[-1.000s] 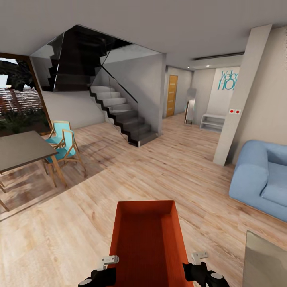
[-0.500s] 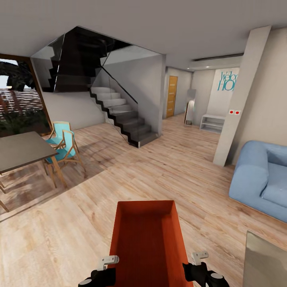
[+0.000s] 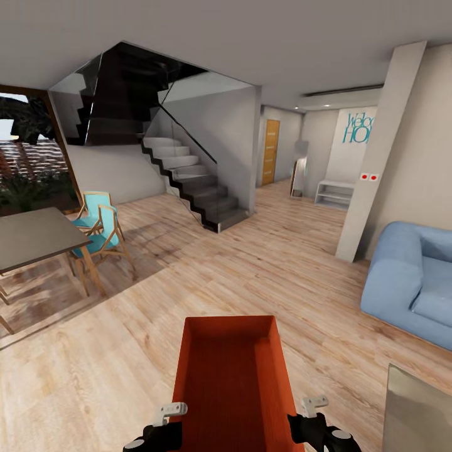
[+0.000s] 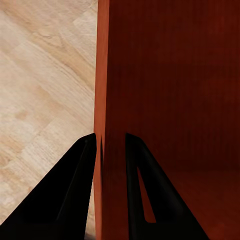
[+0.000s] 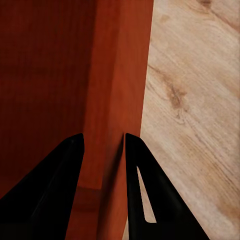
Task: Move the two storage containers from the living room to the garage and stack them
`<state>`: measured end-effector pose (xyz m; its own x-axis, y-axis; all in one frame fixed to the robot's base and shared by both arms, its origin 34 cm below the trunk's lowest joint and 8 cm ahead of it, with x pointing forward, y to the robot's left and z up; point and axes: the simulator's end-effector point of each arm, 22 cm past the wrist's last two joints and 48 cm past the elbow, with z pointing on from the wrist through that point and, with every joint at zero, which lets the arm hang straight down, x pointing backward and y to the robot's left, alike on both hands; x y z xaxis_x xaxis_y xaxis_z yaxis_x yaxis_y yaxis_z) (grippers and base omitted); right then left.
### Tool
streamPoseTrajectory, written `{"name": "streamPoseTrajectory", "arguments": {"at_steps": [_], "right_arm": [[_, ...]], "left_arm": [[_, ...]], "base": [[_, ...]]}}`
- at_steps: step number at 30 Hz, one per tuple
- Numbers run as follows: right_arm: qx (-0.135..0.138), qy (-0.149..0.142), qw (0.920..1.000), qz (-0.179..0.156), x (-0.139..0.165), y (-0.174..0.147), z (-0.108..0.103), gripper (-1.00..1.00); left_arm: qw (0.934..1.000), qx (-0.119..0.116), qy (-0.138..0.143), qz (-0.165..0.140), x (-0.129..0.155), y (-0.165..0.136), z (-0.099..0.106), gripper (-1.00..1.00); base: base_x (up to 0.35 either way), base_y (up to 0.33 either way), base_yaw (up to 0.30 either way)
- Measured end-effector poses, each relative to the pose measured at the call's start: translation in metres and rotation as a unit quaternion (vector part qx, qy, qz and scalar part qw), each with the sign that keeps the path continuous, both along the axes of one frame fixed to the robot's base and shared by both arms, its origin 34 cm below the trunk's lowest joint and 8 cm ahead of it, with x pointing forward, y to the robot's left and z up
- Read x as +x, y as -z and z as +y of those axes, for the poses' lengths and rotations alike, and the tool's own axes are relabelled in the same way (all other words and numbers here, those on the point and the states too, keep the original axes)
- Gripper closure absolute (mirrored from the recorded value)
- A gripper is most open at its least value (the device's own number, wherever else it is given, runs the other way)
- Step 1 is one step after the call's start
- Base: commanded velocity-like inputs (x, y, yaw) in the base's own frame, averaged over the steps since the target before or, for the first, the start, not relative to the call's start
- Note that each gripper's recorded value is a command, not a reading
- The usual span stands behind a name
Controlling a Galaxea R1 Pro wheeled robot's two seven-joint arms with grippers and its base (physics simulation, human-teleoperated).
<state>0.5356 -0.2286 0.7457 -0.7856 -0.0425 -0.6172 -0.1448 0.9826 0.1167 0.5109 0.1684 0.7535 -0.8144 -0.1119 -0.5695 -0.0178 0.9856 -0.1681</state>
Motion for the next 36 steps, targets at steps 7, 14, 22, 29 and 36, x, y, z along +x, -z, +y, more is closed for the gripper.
{"name": "streamPoseTrajectory", "arguments": {"at_steps": [7,14,22,29,36], "right_arm": [[0.000,0.000,1.0000,-0.004,0.0018,-0.0027,-0.0002,1.00],[-0.001,0.000,1.0000,-0.005,0.0024,-0.0032,-0.0004,1.00],[-0.001,0.000,1.0000,-0.005,0.0024,-0.0032,-0.0005,1.00],[0.001,0.000,1.0000,-0.006,0.0020,-0.0035,0.0005,1.00],[0.000,0.000,1.0000,-0.006,0.0020,-0.0035,0.0005,1.00]], "left_arm": [[1.0000,0.000,0.000,-0.004,0.0018,-0.0026,-0.0003,1.00],[1.0000,0.000,0.000,-0.005,0.0022,-0.0029,-0.0005,1.00],[1.0000,0.001,0.000,-0.005,0.0023,-0.0030,-0.0005,1.00],[1.0000,0.002,0.005,-0.007,0.0023,-0.0035,0.0005,1.00],[1.0000,0.002,0.004,-0.006,0.0022,-0.0035,0.0004,1.00]], "base": [[0.000,0.000,0.000],[0.000,0.000,0.000],[0.000,0.000,0.000],[0.247,0.000,0.000],[0.329,0.000,0.000]]}}
